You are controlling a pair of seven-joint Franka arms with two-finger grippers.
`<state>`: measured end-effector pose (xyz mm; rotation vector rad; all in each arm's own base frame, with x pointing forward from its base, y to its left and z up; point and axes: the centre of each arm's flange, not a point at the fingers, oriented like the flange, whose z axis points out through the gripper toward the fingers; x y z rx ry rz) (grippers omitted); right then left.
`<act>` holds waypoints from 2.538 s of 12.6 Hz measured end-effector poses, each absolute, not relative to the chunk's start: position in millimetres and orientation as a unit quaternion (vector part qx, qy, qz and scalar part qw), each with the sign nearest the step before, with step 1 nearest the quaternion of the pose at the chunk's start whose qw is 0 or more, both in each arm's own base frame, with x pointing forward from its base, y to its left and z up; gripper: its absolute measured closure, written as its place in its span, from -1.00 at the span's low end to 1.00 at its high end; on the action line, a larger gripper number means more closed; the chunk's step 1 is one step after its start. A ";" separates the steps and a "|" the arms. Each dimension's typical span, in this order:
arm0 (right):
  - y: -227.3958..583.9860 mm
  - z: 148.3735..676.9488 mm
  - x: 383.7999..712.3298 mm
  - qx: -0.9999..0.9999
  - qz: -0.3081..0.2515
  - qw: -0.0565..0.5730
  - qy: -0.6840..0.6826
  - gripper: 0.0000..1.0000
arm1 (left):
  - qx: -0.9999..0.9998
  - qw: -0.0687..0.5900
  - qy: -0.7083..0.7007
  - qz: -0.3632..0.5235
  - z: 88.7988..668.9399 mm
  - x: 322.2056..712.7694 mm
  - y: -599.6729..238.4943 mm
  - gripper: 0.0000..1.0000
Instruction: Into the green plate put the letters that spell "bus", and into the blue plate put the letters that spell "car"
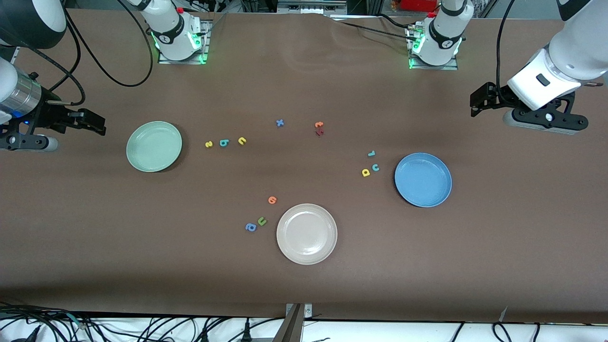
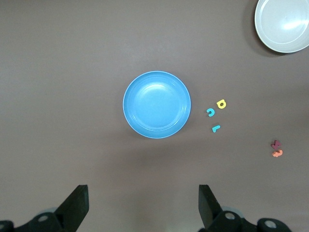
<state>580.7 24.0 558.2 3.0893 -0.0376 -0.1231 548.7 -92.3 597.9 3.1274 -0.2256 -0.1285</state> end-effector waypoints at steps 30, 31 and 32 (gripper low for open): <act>24.8 554.1 576.6 0.998 -0.058 0.026 -0.013 -0.99 | 0.995 0.002 -0.073 -0.061 575.4 558.8 -92.8 -1.00; 24.8 554.1 576.6 0.998 -0.058 0.026 -0.013 -0.99 | 0.995 0.002 -0.073 -0.062 574.5 559.1 -92.8 -1.00; 24.8 554.1 576.6 0.998 -0.058 0.026 -0.013 -0.99 | 0.995 0.002 -0.073 -0.063 574.1 559.3 -92.8 -1.00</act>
